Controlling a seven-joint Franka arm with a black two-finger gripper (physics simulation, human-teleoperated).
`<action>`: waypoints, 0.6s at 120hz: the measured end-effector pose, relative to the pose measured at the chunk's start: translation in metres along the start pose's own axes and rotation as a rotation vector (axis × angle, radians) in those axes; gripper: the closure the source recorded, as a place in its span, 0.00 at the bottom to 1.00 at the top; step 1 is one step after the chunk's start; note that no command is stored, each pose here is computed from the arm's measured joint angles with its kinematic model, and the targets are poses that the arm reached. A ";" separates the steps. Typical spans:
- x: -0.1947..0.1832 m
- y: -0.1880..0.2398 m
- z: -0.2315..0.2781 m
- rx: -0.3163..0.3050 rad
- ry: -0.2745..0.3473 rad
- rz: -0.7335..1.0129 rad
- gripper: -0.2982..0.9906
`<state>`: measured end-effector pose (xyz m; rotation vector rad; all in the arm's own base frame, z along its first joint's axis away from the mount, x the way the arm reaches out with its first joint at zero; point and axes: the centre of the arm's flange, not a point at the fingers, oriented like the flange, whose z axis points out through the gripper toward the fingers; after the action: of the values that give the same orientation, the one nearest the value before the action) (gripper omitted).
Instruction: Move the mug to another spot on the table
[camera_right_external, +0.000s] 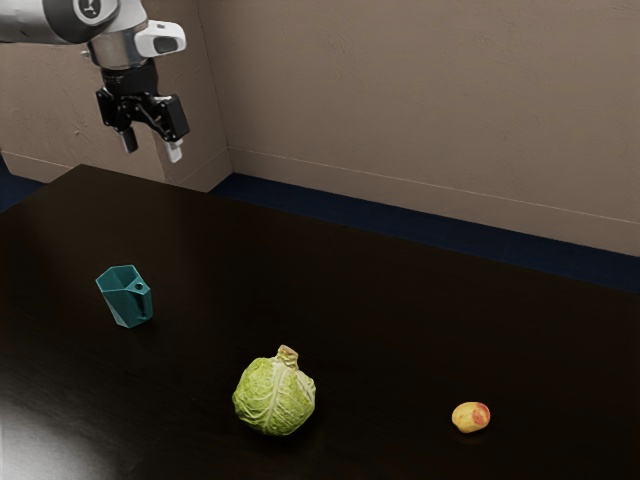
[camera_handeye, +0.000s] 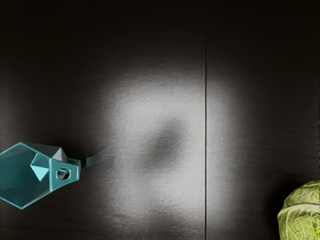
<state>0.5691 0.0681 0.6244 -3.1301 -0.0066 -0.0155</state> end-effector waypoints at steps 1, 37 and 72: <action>0.000 0.000 0.000 0.000 0.000 0.001 0.23; -0.001 -0.002 -0.002 -0.002 0.003 0.007 0.23; 0.000 0.028 0.000 0.004 -0.005 0.282 0.23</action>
<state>0.5696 0.0400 0.6244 -3.0948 0.4330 -0.0056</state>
